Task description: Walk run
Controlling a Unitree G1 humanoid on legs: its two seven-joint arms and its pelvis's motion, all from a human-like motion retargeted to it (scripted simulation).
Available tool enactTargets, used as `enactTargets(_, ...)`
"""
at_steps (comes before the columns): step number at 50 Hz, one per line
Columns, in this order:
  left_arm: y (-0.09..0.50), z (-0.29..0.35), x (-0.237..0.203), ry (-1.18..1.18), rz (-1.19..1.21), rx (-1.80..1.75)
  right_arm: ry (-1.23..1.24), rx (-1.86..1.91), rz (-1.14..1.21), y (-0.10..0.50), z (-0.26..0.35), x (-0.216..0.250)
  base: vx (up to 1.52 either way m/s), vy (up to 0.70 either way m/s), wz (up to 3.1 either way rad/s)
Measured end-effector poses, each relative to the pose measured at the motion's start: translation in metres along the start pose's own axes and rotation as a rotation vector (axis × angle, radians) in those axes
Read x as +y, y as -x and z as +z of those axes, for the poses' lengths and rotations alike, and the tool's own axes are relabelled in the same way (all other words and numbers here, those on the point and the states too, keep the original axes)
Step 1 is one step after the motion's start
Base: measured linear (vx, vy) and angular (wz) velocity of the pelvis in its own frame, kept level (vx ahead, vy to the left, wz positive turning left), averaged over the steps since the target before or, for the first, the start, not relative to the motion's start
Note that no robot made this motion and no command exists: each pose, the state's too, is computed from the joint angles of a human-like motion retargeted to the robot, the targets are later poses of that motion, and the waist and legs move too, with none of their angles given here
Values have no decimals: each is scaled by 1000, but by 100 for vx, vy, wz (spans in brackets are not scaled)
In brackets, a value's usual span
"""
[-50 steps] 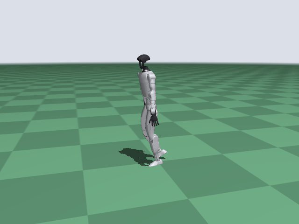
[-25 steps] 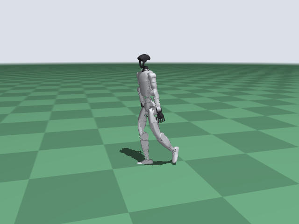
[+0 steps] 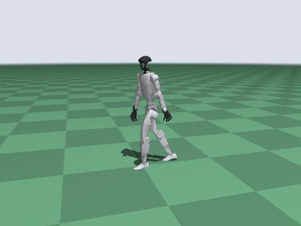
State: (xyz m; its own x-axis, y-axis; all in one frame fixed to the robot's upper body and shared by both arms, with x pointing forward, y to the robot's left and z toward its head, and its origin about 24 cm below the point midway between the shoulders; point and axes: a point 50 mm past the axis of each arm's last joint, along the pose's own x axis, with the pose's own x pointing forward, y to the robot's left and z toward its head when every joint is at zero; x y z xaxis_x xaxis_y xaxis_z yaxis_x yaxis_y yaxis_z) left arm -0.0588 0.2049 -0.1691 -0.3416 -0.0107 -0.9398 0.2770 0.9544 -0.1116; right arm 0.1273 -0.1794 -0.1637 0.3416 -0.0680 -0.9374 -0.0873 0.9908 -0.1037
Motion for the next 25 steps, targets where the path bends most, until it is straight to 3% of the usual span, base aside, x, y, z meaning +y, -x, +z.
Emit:
enactTargets(8, 14, 48, 22, 17, 81, -128, -59, 240, 5, 9, -64, 0, 74, 17, -56)
enactTargets(15, 58, 123, 69, -129, 258, -347, -125, 331, 14, 18, -98, 3, 56, 10, 1)
enactTargets(25, 123, 203, 88, -219, 365, -737, -255, 476, 109, 34, -136, 41, 60, -4, 54)
